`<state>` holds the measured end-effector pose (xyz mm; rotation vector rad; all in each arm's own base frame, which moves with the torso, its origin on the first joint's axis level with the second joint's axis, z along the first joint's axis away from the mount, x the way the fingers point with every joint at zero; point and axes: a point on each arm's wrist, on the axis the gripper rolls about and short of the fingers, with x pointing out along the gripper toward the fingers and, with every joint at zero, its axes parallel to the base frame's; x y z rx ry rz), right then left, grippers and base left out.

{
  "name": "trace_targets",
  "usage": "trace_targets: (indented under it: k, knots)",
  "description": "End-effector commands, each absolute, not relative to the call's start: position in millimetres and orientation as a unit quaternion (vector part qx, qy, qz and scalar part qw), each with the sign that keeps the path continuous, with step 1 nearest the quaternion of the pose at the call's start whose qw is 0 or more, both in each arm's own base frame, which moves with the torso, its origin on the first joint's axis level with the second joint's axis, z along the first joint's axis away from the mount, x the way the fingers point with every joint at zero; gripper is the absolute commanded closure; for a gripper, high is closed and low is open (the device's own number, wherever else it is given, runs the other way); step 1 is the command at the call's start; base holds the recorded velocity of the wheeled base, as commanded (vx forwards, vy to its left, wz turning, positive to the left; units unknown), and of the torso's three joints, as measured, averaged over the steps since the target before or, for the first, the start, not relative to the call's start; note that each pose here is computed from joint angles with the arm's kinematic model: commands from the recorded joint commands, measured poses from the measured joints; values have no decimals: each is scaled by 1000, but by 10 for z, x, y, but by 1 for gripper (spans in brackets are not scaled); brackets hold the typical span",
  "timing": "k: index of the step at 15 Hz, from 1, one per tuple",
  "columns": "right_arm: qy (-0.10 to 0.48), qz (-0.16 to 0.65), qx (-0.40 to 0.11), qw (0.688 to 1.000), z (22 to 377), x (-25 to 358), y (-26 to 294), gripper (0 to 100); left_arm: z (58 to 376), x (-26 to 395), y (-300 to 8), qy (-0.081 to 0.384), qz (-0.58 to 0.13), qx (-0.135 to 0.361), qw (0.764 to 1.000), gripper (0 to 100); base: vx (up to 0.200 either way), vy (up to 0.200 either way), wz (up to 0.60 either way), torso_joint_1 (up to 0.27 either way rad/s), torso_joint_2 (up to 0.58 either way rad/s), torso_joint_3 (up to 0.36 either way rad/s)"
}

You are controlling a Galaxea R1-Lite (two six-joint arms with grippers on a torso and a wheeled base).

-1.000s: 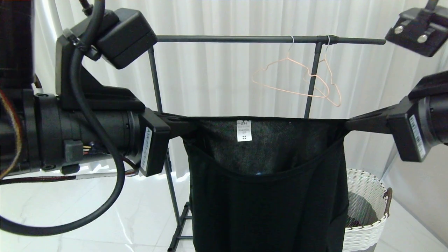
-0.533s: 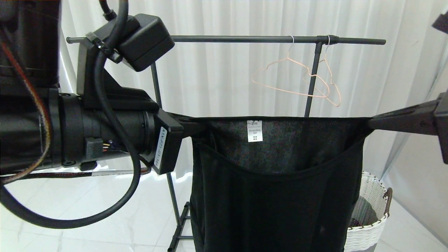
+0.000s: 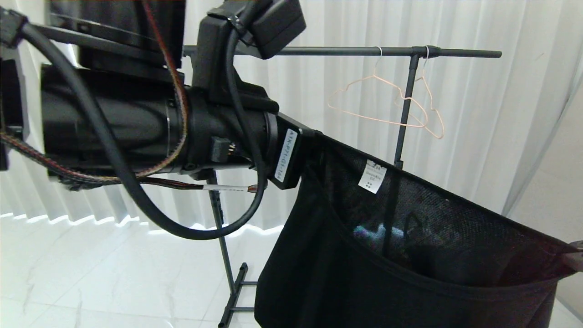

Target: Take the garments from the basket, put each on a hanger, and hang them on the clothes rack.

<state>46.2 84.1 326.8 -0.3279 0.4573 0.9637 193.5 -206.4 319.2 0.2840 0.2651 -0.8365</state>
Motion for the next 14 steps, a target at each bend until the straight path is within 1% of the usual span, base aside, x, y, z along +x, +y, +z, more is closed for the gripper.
trace_targets:
  k: [1, 2, 3, 4, 5, 6, 7, 9, 10, 12, 14]
  knots:
    - [209, 461, -151, 849, 3281, 425, 784, 100, 3098, 1993, -2200, 141, -411, 145, 889, 100, 0, 0, 0, 0, 0, 0]
    - [205, 459, -149, 852, 3287, 412, 752, 100, 3085, 1974, -2211, 143, -413, 146, 887, 100, 0, 0, 0, 0, 0, 0]
    - [204, 442, -143, 862, 3296, 431, 723, 100, 3092, 1901, -2203, 145, -411, 146, 888, 100, 0, 0, 0, 0, 0, 0]
    - [204, 424, -137, 872, 3303, 486, 741, 100, 3109, 1812, -2139, 149, -407, 147, 889, 100, 0, 0, 0, 0, 0, 0]
    - [199, 412, -129, 880, 3317, 561, 809, 100, 3117, 1706, -2049, 165, -408, 154, 885, 100, 0, 0, 0, 0, 0, 0]
    - [186, 403, -118, 888, 3346, 661, 904, 100, 3159, 1544, -1919, 185, -414, 156, 877, 100, 0, 0, 0, 0, 0, 0]
    - [176, 399, -110, 893, 3362, 774, 1035, 100, 3197, 1390, -1840, 204, -421, 141, 872, 100, 0, 0, 0, 0, 0, 0]
    - [160, 406, -99, 894, 3384, 968, 1310, 100, 3290, 1098, -1675, 223, -439, 107, 864, 100, 0, 0, 0, 0, 0, 0]
    - [156, 407, -98, 895, 3391, 1063, 1442, 100, 3291, 978, -1568, 237, -445, 105, 857, 100, 0, 0, 0, 0, 0, 0]
    - [140, 409, -101, 896, 3439, 1183, 1609, 100, 3230, 846, -1462, 250, -454, 102, 849, 100, 0, 0, 0, 0, 0, 0]
    - [138, 411, -103, 895, 3460, 1226, 1671, 100, 3206, 808, -1440, 251, -458, 104, 846, 100, 0, 0, 0, 0, 0, 0]
